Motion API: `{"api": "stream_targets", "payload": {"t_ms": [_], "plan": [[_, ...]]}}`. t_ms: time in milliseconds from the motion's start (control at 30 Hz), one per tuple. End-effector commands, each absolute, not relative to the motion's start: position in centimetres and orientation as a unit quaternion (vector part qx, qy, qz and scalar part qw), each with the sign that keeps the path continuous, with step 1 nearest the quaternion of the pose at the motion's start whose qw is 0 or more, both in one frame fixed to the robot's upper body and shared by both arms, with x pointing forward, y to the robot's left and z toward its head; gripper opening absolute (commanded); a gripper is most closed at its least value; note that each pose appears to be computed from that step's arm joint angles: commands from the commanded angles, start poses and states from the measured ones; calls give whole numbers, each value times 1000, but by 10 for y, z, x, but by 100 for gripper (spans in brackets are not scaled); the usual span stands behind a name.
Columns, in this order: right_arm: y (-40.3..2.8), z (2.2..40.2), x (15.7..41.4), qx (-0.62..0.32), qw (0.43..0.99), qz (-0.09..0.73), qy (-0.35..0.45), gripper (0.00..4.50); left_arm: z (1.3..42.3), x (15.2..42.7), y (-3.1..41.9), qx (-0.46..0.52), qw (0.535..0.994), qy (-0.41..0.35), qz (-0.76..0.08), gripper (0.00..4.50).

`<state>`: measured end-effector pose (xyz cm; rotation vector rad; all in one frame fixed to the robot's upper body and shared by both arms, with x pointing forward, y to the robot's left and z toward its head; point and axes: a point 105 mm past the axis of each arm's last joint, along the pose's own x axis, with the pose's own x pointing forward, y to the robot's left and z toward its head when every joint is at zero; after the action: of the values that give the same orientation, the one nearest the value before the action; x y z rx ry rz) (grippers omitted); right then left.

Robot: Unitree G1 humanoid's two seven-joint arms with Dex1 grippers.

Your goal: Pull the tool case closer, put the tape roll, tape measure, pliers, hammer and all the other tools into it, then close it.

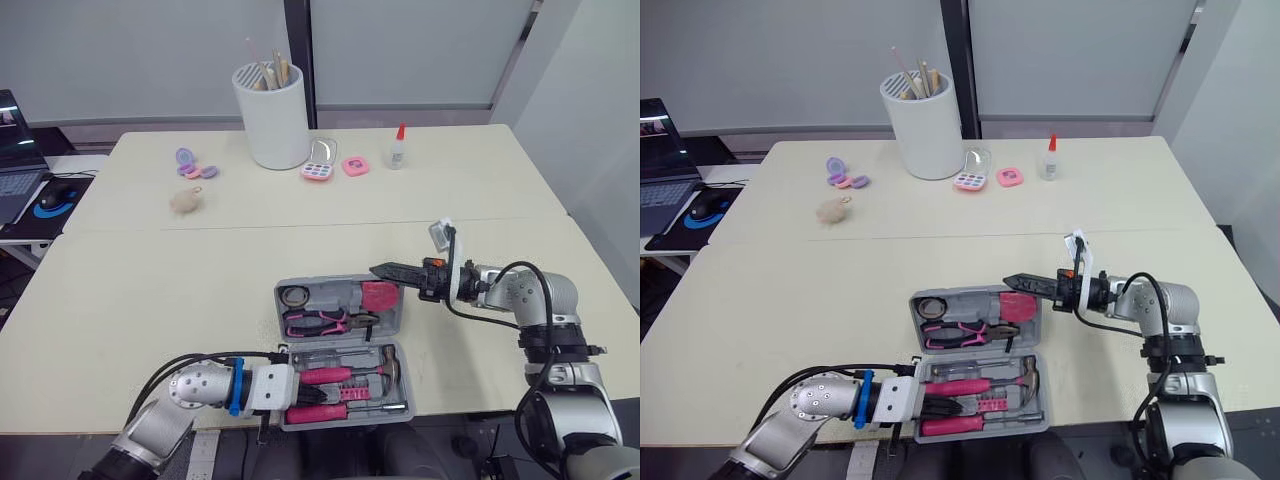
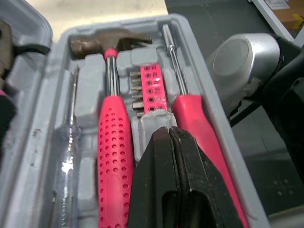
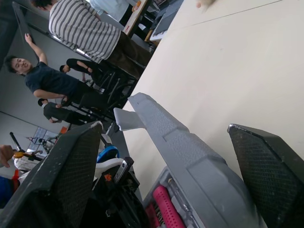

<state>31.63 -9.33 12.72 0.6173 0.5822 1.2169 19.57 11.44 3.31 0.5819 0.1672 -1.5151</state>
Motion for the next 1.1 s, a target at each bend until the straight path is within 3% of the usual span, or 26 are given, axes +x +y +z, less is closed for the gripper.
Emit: {"api": "stream_targets", "payload": {"t_ms": [33, 133, 300, 467, 600, 700, 767, 833, 933, 1100], "plan": [[-91, 143, 305, 269, 726, 582, 248, 448, 61, 189, 120, 256, 693, 51, -672, 0], [-91, 148, 297, 266, 719, 591, 251, 448, 75, 181, 128, 251, 696, 60, -670, 0], [-88, 157, 271, 253, 694, 621, 262, 448, 73, 167, 168, 253, 701, 148, -650, 0], [-91, 156, 231, 232, 656, 653, 299, 448, 45, 171, 220, 263, 734, 230, -582, 0], [-97, 150, 208, 196, 650, 660, 321, 448, 39, 184, 231, 260, 767, 231, -539, 0], [-106, 143, 217, 139, 702, 629, 304, 448, 40, 196, 225, 258, 789, 214, -515, 0], [-116, 129, 241, 48, 767, 581, 268, 448, 40, 200, 217, 252, 799, 204, -507, 0], [-133, 114, 267, -69, 815, 525, 237, 411, 42, 201, 207, 247, 806, 195, -501, 0], [-151, 102, 283, -176, 828, 488, 216, 316, 43, 203, 198, 242, 813, 191, -493, 0], [-172, 71, 275, -325, 776, 492, 226, 175, 38, 202, 186, 244, 814, 204, -486, 0]]}}
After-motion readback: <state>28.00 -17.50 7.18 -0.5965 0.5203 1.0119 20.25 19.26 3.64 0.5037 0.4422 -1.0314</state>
